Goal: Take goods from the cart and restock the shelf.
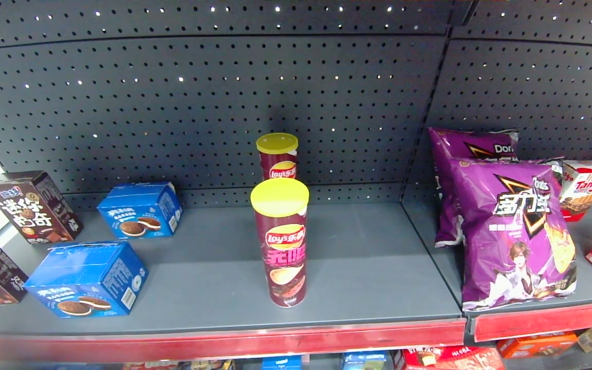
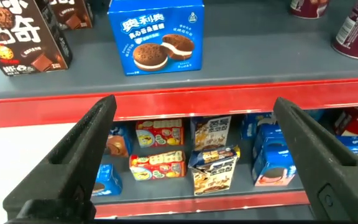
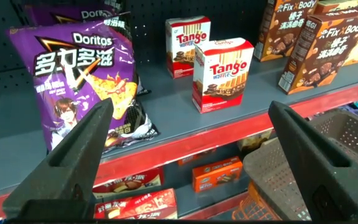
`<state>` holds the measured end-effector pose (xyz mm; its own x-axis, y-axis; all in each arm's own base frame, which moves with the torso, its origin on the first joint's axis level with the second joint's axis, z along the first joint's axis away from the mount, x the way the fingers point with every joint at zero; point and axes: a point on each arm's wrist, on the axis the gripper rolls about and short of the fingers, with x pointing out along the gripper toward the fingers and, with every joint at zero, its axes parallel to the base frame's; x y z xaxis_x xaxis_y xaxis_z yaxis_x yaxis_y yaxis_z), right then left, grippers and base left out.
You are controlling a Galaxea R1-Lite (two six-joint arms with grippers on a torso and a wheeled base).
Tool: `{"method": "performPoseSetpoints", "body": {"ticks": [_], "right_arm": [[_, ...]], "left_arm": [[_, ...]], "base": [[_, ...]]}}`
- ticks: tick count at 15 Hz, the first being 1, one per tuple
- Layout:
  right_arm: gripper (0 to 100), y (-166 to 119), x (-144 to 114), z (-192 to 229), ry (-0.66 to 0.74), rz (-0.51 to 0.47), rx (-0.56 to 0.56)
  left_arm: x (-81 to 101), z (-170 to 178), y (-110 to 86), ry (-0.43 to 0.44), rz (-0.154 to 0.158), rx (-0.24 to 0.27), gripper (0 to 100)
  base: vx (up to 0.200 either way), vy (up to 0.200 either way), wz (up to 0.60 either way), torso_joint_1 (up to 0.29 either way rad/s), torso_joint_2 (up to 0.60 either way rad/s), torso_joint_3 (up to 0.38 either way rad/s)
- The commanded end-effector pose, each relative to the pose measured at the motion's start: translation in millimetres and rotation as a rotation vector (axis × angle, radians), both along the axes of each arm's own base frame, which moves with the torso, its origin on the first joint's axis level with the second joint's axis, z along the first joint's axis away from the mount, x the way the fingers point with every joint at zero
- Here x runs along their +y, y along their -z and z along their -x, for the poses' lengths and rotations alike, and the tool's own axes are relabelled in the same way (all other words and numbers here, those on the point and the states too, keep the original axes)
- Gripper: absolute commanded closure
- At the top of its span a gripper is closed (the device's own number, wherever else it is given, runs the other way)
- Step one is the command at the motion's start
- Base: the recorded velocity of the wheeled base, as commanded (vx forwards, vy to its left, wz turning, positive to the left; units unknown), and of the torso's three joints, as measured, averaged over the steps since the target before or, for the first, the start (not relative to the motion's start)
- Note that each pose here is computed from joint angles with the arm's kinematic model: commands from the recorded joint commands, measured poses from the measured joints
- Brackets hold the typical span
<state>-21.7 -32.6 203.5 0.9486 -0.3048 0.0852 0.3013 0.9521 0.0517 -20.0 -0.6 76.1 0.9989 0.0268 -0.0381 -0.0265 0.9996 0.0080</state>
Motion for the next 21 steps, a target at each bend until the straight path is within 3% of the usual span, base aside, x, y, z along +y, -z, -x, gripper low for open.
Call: {"method": "performPoseSetpoints", "body": {"ticks": [1,9,11,12,13,14,21], "right_arm": [[0,0,0,0,0.002,0.002,0.002],[0,3,1,-1,-0.006,0.006,0.008],[0,2,0,-1,-0.006,0.005,0.006],[0,2,0,0,-0.003,0.004,0.006],[0,2,0,-1,-0.005,0.005,0.007],[0,2,1,-1,-0.006,0.006,0.008],[0,11,2,-2,0.017,0.012,0.025]], "left_arm": [[-1.5,-6,-1.7,-0.111,0.003,0.071,0],[-1.5,-5,-1.6,-0.111,0.006,0.068,0],[-0.8,-5,-1.6,-0.07,0.003,0.068,0],[0.0,-4,-1.6,-0.008,0.001,0.052,0],[0.9,0,-0.4,0.044,-0.001,-0.001,0],[0.7,3,0.4,0.033,0.001,-0.038,0],[0.6,3,0.8,0.03,0.001,-0.037,0]], "base": [[0.0,0.0,0.0,0.0,0.0,0.0],[0.0,0.0,0.0,0.0,0.0,0.0],[0.0,0.0,0.0,0.0,0.0,0.0],[0.0,0.0,0.0,0.0,0.0,0.0],[0.0,0.0,0.0,0.0,0.0,0.0],[0.0,0.0,0.0,0.0,0.0,0.0],[0.0,0.0,0.0,0.0,0.0,0.0]]}}
